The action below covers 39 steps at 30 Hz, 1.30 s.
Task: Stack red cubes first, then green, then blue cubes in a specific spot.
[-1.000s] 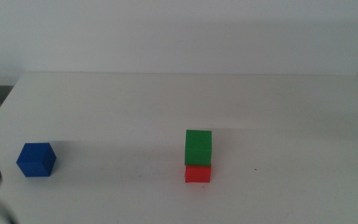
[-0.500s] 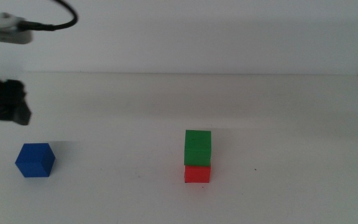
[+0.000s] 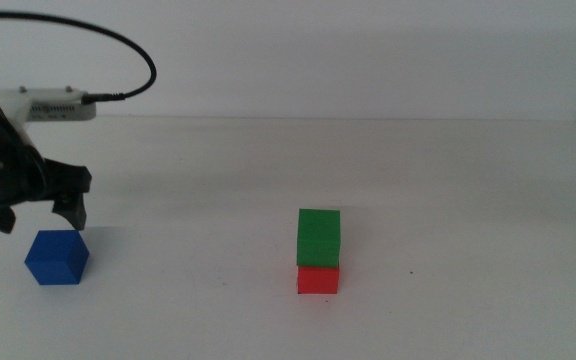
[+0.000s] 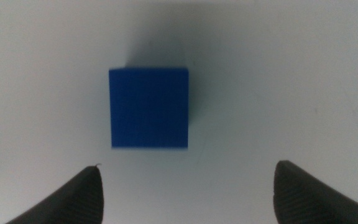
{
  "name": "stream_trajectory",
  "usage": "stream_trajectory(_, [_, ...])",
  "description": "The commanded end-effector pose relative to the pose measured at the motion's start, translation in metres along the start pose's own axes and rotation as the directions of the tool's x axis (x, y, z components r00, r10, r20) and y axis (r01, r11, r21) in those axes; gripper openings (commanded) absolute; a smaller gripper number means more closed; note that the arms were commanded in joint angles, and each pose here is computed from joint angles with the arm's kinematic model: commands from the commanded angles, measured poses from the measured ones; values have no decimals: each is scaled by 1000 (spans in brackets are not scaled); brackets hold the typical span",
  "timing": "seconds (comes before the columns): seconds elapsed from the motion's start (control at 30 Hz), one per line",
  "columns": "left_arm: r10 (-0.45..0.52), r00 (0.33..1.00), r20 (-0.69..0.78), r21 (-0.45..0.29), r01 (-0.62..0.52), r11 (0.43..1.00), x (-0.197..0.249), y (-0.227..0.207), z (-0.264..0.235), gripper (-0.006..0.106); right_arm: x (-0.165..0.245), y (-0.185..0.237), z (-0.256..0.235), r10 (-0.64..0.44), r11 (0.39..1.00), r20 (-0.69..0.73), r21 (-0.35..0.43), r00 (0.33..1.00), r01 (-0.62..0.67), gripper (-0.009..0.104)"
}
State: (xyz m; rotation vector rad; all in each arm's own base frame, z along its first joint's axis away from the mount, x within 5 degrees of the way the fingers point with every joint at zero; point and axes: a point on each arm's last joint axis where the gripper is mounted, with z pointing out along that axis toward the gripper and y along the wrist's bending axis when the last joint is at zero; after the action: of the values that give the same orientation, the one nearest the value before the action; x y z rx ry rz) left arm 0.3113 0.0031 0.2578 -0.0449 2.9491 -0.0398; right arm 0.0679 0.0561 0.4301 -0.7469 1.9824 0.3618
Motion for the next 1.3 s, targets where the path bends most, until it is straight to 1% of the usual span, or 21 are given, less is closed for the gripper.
stream_trajectory(0.0, [-49,998,42,6,49,999,1,1,10,94,0,0,-1,-15,1000,12,2,1000,15,87])
stream_trajectory(0.07, [-71,996,60,5,71,997,4,1,18,94,0,0,-1,-15,1000,12,2,1000,15,87])
stream_trajectory(0.17, [-80,994,80,-2,81,997,6,3,26,94,0,0,-1,-15,1000,12,2,1000,15,87])
stream_trajectory(0.23, [-85,993,86,-11,87,996,7,5,28,94,0,0,-1,-15,1000,12,2,1000,15,87])
stream_trajectory(0.33, [-116,990,76,-3,117,993,10,13,31,94,0,0,-1,-15,1000,12,2,1000,15,87])
stream_trajectory(0.57, [-132,987,92,-9,133,991,8,24,34,94,0,0,-1,-15,1000,12,2,1000,15,87])
stream_trajectory(0.67, [-145,985,89,10,145,989,5,23,42,94,0,0,-1,-15,1000,12,2,1000,15,87])
stream_trajectory(0.83, [-140,987,84,33,138,990,1,21,56,94,0,0,-1,-15,1000,12,2,1000,15,87])
stream_trajectory(1.13, [-144,989,39,28,143,989,-3,23,82,94,0,0,-1,-15,1000,12,2,1000,15,87])
stream_trajectory(1.17, [-128,991,34,26,128,991,-3,23,84,94,0,0,-1,-15,1000,12,2,1000,15,87])
stream_trajectory(1.27, [-129,991,31,26,128,991,-3,23,87,89,0,0,-1,-15,1000,12,2,1000,15,87])
